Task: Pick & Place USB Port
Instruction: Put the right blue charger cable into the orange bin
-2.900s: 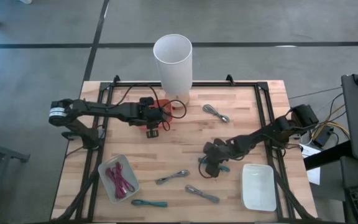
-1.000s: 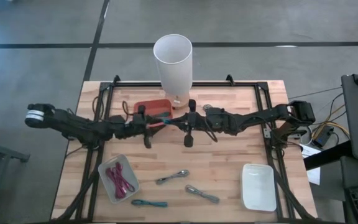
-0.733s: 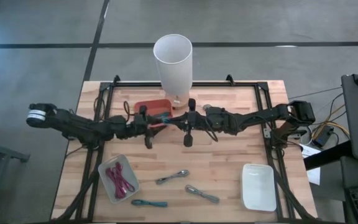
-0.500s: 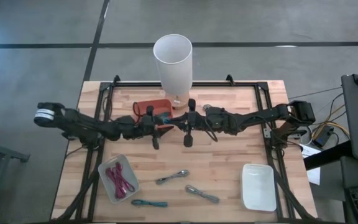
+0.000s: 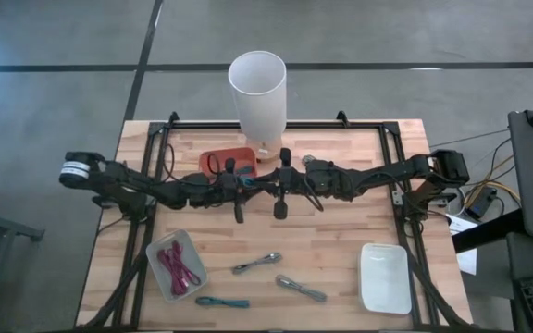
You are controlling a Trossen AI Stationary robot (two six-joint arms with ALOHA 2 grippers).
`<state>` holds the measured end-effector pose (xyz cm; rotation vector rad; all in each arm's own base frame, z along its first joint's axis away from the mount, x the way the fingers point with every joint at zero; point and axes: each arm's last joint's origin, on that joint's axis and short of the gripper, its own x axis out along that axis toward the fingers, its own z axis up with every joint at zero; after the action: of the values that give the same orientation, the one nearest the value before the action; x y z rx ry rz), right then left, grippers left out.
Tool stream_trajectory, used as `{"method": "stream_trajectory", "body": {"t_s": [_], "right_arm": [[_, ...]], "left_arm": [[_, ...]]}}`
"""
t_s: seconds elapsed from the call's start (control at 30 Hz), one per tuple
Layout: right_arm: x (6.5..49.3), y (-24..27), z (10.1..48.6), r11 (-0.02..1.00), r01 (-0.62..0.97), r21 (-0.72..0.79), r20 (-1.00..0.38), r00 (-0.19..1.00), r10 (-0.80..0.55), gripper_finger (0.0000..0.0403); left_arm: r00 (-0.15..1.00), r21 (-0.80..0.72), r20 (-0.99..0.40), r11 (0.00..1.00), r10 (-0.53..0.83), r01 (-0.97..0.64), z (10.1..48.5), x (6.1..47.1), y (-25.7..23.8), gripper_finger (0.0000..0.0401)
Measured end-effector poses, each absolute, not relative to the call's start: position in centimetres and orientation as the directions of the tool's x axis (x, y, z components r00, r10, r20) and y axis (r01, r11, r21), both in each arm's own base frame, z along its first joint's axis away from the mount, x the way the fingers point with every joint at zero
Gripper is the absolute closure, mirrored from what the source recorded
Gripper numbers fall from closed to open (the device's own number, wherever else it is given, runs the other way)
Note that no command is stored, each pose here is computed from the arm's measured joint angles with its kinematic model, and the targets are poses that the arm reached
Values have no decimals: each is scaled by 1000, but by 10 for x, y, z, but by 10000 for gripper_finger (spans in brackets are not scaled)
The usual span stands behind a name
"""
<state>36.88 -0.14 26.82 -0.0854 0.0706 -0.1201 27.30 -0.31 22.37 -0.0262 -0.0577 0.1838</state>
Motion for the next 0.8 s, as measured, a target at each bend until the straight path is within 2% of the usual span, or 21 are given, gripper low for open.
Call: {"method": "stream_trajectory", "body": {"t_s": [0.1, 0.33, 0.6, 0.8], "right_arm": [[369, -1, 268, 989, 117, -88, -66, 990, -123, 390], [368, 0, 265, 991, 88, -99, -103, 990, -98, 379], [368, 1, 262, 995, 62, -83, -135, 988, -73, 316], [367, 1, 259, 994, 58, -90, -166, 983, -73, 269]], "left_arm": [[981, -19, 56, 983, 183, -183, 224, 273, -3, 384], [981, -12, 43, 982, 187, -187, 222, 272, -3, 369], [982, -6, 21, 982, 190, -190, 220, 272, -3, 383], [979, -17, -29, 979, 202, -203, 215, 271, -3, 375]]}}
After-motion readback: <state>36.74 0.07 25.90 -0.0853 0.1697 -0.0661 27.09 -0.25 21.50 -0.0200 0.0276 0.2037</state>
